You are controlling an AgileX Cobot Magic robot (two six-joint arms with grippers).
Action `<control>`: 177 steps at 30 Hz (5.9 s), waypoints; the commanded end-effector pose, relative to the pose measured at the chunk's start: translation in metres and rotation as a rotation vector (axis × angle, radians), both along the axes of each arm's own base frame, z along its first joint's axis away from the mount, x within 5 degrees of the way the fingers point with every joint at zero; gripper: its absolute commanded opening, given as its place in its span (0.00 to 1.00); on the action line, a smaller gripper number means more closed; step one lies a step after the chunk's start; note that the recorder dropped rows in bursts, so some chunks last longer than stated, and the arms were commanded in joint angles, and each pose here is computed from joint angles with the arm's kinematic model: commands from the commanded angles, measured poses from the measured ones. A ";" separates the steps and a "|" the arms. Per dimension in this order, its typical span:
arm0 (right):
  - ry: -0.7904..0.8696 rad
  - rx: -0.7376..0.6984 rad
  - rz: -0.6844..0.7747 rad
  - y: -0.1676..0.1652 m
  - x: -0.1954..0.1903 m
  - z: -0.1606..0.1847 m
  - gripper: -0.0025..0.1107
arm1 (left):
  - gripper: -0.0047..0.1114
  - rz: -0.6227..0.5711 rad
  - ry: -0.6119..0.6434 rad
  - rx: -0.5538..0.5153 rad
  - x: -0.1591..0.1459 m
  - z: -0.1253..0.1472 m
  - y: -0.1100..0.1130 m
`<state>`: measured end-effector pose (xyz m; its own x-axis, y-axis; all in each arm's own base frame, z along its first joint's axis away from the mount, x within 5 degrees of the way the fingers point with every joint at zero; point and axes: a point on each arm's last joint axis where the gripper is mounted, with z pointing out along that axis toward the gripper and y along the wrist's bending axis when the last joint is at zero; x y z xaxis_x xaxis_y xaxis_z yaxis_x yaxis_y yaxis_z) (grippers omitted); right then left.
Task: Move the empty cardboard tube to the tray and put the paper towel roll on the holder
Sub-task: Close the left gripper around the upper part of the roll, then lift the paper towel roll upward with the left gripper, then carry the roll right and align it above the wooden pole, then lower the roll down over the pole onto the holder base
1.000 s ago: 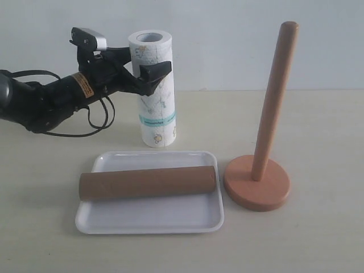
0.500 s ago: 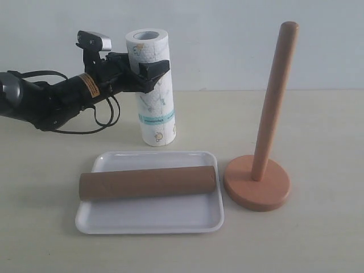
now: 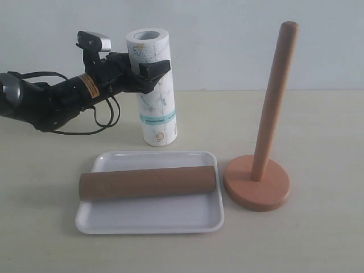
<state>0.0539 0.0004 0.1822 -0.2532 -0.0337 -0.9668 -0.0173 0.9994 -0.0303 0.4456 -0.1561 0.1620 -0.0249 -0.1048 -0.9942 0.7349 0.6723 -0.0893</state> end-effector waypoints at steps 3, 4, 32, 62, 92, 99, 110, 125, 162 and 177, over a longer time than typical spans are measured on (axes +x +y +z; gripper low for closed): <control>-0.013 -0.001 -0.003 0.000 0.000 0.001 0.02 | 0.08 -0.056 -0.075 -0.091 -0.004 0.014 -0.004; -0.013 -0.001 -0.003 0.000 0.000 0.001 0.02 | 0.08 -0.056 -0.076 -0.092 -0.004 0.014 -0.004; -0.013 -0.001 -0.003 0.000 0.000 0.001 0.02 | 0.08 0.091 -0.038 -0.036 -0.001 0.053 0.006; -0.013 -0.001 -0.003 0.000 0.000 0.001 0.02 | 0.08 0.010 -0.039 0.068 -0.094 0.248 0.019; -0.013 -0.001 -0.003 0.000 0.000 0.001 0.02 | 0.08 -0.210 -0.261 -0.130 -0.182 0.359 -0.061; -0.013 -0.001 -0.003 0.000 0.000 0.001 0.02 | 0.08 -0.313 -0.218 -0.090 -0.175 0.350 -0.111; -0.013 -0.001 -0.003 0.000 0.000 0.001 0.02 | 0.08 -0.279 -0.148 -0.111 -0.159 0.345 -0.155; -0.013 -0.001 -0.003 0.000 0.000 0.001 0.02 | 0.08 -0.275 -0.134 -0.047 -0.141 0.317 -0.170; -0.013 -0.001 -0.003 0.000 0.000 0.001 0.02 | 0.08 -0.267 -0.091 -0.019 -0.126 0.215 -0.177; -0.013 -0.001 -0.003 0.000 0.000 0.001 0.02 | 0.08 -0.238 -0.064 -0.060 -0.134 0.148 -0.166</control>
<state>0.0539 0.0004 0.1822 -0.2532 -0.0332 -0.9668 -0.0172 0.9994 -0.0298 0.3155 -0.3262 0.3115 -0.0212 -0.1178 -0.9928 0.8755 0.4773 -0.0753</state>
